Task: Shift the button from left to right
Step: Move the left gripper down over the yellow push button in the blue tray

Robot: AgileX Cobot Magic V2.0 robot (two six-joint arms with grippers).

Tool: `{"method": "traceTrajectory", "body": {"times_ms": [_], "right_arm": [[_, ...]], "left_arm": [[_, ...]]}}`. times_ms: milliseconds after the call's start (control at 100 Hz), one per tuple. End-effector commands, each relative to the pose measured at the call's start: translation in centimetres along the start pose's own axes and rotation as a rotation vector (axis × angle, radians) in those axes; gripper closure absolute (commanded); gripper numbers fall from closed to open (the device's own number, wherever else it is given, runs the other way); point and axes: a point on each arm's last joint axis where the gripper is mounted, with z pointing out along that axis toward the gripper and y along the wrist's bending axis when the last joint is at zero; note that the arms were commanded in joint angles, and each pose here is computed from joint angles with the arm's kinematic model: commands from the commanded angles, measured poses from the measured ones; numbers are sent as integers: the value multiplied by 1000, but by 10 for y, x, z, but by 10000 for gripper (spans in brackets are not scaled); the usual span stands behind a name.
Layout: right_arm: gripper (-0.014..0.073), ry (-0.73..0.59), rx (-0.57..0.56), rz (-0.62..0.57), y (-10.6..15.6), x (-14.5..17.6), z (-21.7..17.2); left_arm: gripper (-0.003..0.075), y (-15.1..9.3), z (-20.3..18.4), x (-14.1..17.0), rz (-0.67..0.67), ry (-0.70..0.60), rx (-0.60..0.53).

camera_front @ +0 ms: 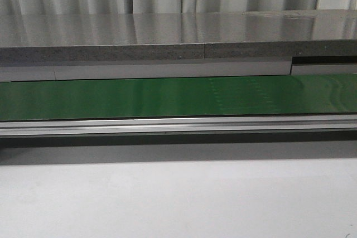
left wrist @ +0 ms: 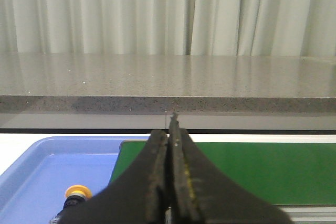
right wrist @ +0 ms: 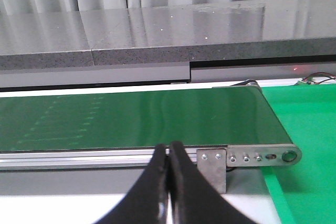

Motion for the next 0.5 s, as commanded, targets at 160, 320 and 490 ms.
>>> {"method": "traceTrajectory", "body": {"times_ms": [160,320,490], "right_arm": [[661,-111,-3,-14,1,-14,-3],[661,-111,-3,-14,1,-14,-3],[661,-111,-3,-14,1,-14,-3]], "left_arm": [[741,-2,2,-38,-11,-20,8],[741,-4,14,-75,-8,122,-1],[741,-5,34,-111,-4,378,-18]]}}
